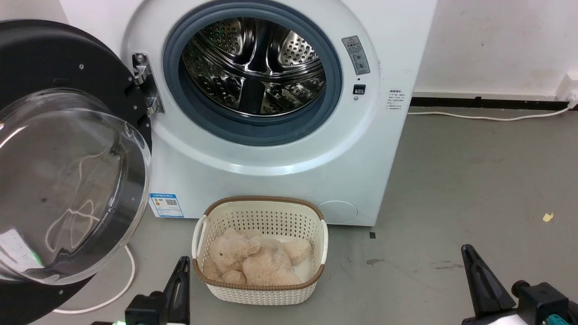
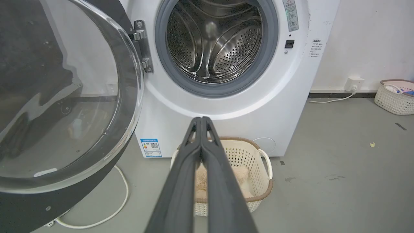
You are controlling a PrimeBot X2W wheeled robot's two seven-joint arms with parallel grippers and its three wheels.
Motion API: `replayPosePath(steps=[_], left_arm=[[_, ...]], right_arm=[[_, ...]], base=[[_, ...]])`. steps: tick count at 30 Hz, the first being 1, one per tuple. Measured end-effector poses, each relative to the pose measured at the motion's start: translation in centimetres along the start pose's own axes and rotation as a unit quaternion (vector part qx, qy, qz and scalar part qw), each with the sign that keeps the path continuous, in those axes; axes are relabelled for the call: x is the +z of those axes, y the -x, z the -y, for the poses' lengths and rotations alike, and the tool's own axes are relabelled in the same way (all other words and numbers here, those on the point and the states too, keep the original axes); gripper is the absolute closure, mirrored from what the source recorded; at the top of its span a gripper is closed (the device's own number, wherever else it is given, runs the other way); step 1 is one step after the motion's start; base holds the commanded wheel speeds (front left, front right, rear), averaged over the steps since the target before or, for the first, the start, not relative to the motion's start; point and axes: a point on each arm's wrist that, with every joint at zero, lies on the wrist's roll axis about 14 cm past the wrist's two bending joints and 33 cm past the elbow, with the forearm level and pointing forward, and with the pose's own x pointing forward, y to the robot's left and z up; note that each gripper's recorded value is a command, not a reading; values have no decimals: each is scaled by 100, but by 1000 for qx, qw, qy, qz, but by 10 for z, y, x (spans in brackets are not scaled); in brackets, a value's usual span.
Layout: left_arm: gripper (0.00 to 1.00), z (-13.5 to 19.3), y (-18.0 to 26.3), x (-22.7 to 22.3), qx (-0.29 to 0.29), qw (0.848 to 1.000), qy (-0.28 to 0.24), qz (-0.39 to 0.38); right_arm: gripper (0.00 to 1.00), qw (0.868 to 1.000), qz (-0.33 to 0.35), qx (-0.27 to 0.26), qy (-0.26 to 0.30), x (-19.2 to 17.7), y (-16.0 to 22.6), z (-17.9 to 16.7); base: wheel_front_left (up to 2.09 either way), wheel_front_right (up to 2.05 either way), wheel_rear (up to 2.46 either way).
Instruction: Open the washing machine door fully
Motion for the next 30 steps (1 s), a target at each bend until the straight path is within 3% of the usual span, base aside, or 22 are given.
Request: replayPosePath(steps=[30], left_arm=[[100, -1, -13, 2, 1, 1000, -7, -16]], right_arm=[[100, 1000, -24, 7, 7, -4, -10, -4]], base=[[0, 0, 0]])
